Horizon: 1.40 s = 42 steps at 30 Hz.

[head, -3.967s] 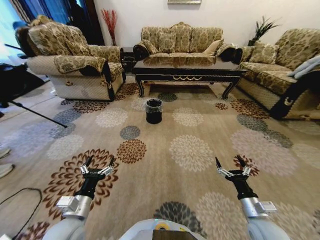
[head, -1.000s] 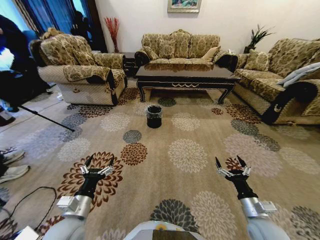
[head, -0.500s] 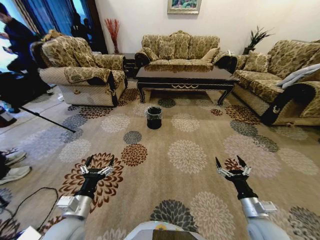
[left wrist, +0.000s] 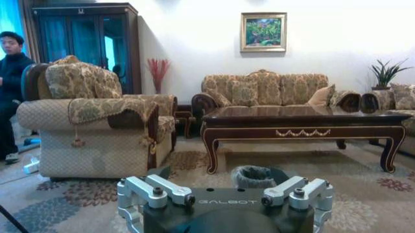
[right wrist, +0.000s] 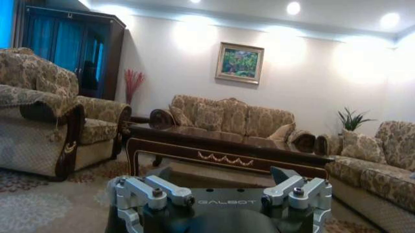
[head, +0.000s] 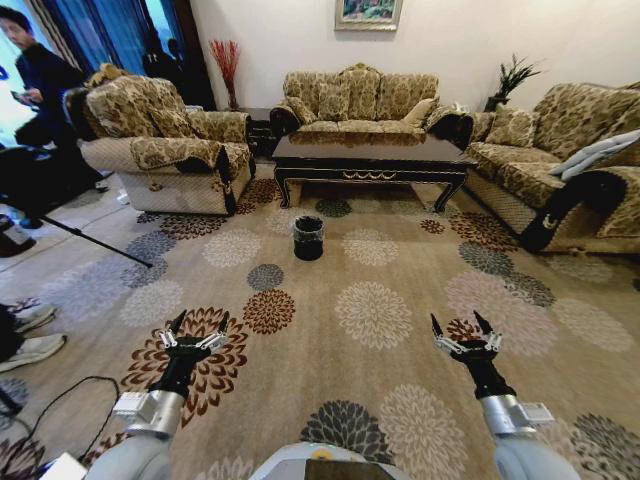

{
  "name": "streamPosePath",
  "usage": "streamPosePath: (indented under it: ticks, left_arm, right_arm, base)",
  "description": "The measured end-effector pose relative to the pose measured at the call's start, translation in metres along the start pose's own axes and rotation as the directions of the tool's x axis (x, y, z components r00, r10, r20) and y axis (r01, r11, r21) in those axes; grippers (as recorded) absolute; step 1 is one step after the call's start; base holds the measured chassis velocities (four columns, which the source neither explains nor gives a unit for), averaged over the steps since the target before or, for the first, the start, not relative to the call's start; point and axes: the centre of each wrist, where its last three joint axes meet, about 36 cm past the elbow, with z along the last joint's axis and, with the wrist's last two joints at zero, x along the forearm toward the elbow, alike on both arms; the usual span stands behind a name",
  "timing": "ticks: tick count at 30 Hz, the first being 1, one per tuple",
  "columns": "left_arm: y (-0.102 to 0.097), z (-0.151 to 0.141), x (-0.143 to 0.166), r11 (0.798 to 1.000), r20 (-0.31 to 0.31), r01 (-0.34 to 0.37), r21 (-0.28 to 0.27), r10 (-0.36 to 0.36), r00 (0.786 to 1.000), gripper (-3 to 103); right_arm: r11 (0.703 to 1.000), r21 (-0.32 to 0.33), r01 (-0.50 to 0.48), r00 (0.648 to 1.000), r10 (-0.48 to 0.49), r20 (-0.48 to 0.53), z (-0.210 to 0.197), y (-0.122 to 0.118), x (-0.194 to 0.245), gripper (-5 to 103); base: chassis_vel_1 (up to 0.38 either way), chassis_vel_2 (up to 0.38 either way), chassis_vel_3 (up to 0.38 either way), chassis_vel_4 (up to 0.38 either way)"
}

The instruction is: Move to the front of the table and pick up the trash from the floor, then place it into the trash bin.

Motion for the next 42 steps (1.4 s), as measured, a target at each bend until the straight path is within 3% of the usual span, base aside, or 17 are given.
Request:
streamPosePath:
  ticks: [42]
  left_arm:
    - [0.0,0.0,0.0,1.0,0.0,0.0,0.0,0.0,1.0,100]
  right_arm:
    - [1.0,0.0,0.0,1.0,0.0,0.0,0.0,0.0,0.0,100]
  base:
    - [0.0,0.0,0.0,0.0]
